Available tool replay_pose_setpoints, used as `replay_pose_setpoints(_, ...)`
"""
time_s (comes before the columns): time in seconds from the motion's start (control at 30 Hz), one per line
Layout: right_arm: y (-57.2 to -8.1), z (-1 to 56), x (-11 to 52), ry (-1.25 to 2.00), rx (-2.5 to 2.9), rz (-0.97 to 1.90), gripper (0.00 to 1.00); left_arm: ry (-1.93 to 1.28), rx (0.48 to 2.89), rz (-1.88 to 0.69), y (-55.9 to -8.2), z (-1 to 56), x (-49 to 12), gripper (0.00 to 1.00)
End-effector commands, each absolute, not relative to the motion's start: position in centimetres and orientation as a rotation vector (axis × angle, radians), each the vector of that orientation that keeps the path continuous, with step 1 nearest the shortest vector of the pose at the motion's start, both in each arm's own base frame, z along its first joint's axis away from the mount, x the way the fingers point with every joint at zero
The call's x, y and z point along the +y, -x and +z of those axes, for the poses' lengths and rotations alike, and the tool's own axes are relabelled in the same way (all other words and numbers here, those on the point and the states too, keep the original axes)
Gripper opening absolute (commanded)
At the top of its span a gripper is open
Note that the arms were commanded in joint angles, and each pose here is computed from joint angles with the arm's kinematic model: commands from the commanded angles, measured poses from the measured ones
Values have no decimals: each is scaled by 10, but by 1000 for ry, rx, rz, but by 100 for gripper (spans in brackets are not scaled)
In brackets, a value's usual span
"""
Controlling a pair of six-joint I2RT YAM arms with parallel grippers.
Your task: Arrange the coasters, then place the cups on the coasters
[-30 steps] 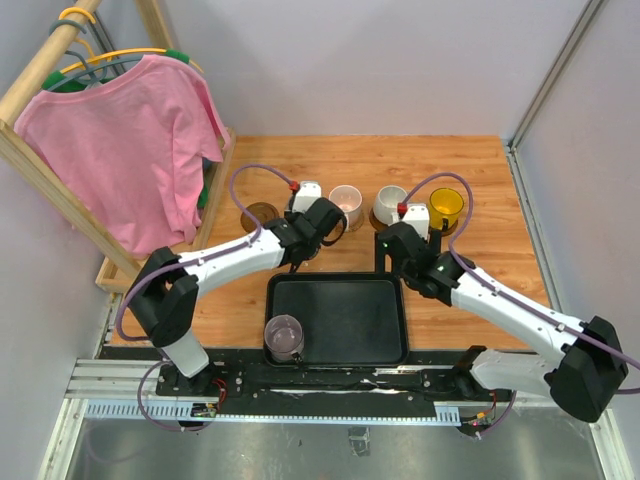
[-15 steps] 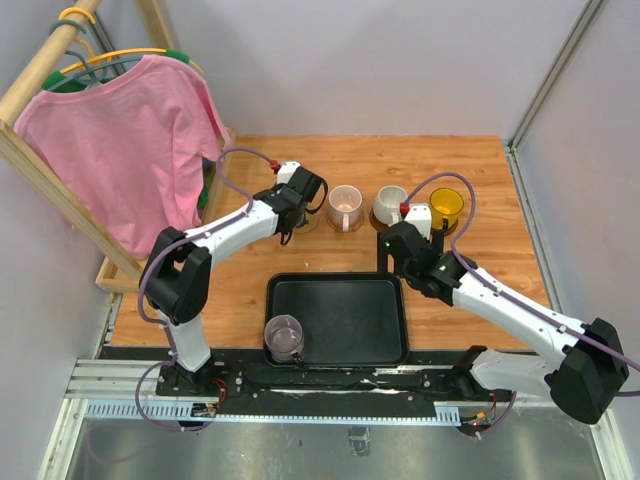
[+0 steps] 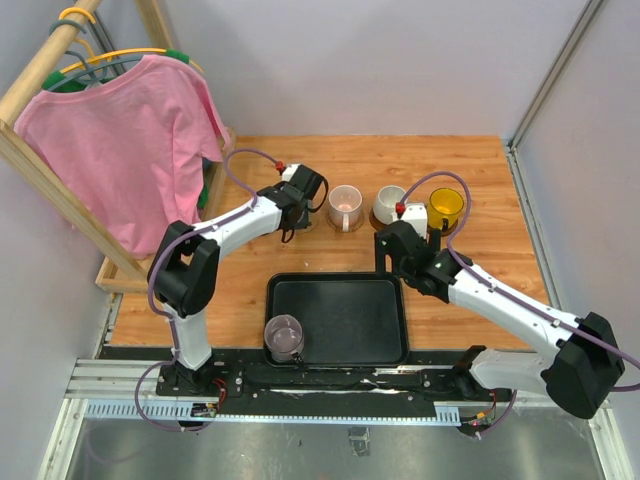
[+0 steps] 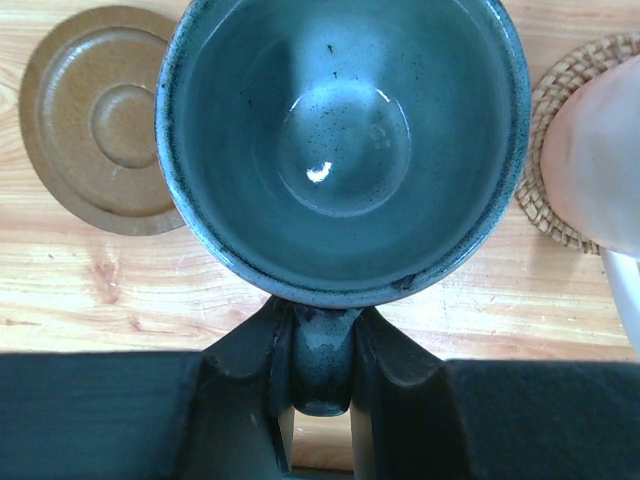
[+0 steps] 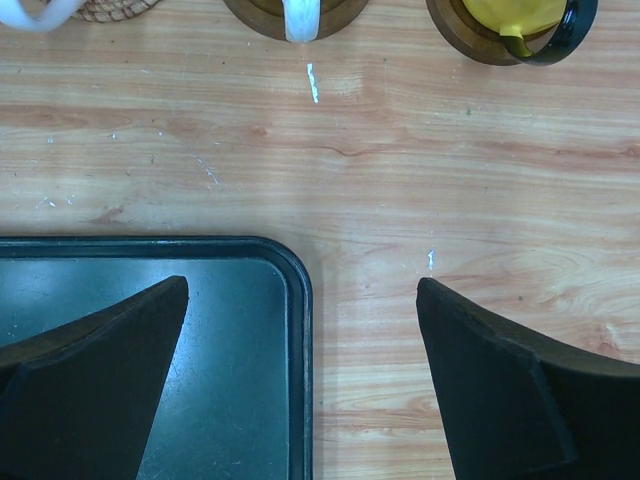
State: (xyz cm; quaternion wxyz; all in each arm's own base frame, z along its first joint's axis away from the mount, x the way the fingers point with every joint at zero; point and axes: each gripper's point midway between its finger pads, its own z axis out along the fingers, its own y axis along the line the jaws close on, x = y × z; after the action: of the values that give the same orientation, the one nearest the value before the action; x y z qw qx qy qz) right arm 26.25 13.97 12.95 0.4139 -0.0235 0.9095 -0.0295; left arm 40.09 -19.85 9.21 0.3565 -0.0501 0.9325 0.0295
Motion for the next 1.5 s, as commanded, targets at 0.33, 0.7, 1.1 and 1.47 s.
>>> replay_pose_setpoints(0.33, -267, 134, 140, 52, 2293, -79, 98, 157, 2337, -10, -427, 101, -214, 1)
replay_pose_setpoints(0.7, -267, 131, 140, 48, 2301, -80, 98, 170, 2342, -21, -429, 95, -215, 1)
replay_pose_setpoints(1.1, -266, 129, 142, 51, 2310, -75, 98, 175, 2349, -37, -427, 88, -215, 1)
replay_pose_setpoints(1.47, -267, 126, 145, 54, 2321, -65, 98, 178, 2353, -59, -420, 91, -214, 0)
